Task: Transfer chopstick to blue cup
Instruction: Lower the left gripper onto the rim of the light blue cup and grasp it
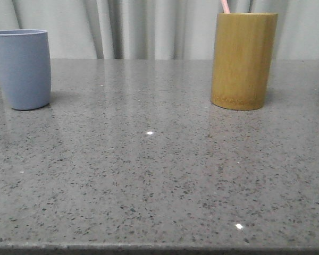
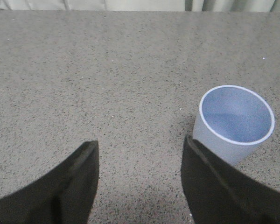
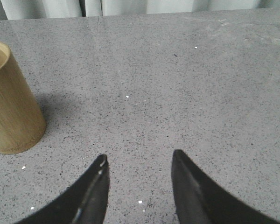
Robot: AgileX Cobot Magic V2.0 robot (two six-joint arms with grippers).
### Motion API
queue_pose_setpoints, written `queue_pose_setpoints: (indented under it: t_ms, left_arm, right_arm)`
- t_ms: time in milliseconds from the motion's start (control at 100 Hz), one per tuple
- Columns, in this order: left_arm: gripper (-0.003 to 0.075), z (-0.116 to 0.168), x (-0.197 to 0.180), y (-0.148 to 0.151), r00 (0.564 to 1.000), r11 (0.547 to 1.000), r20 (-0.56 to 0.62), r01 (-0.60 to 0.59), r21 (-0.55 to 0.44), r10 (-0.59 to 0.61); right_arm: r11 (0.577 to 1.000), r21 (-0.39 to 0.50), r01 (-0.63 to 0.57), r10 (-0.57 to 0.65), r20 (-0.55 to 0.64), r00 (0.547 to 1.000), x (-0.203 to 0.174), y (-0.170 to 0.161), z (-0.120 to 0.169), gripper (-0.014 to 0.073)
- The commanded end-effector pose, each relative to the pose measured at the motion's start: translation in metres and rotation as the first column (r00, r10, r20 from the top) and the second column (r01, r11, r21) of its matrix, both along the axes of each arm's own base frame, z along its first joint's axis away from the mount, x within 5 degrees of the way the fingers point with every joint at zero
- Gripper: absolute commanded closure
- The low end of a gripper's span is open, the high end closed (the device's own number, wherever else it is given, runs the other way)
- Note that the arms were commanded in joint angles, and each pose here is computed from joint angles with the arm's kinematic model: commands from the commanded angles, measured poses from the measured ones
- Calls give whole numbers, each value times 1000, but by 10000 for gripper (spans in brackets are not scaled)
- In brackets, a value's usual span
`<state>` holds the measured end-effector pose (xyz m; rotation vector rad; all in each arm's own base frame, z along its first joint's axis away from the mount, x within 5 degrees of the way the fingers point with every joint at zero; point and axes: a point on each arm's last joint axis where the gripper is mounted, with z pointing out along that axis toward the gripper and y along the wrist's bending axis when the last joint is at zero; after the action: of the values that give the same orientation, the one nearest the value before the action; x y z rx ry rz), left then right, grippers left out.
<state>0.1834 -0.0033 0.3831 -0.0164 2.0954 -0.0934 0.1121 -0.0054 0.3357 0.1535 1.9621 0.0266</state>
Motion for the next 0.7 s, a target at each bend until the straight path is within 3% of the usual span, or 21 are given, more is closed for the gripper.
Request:
queue_pose_setpoints:
  t_ms: [0,250,490,690]
  left_arm:
    - [291,24,18,-8,997,999,63,46,-5,-46]
    - [267,30,77,-33,985,988,-87,151,-5,-151]
    - [267,15,121,-41,933,983,-311,184,-15,-180]
    - [269,0,141,-45,904,981,-382,190,-37,-190]
  right_arm:
    - [1000,-14,-3,4,97,995,4,0,15,256]
    - [1000,-14,-3,4,97,995,4,0,15,256]
    - [1000,-14,-3,4,97,995,4,0,15,256]
    - [1000,-14,-2,4,96,995,4,0,15,256]
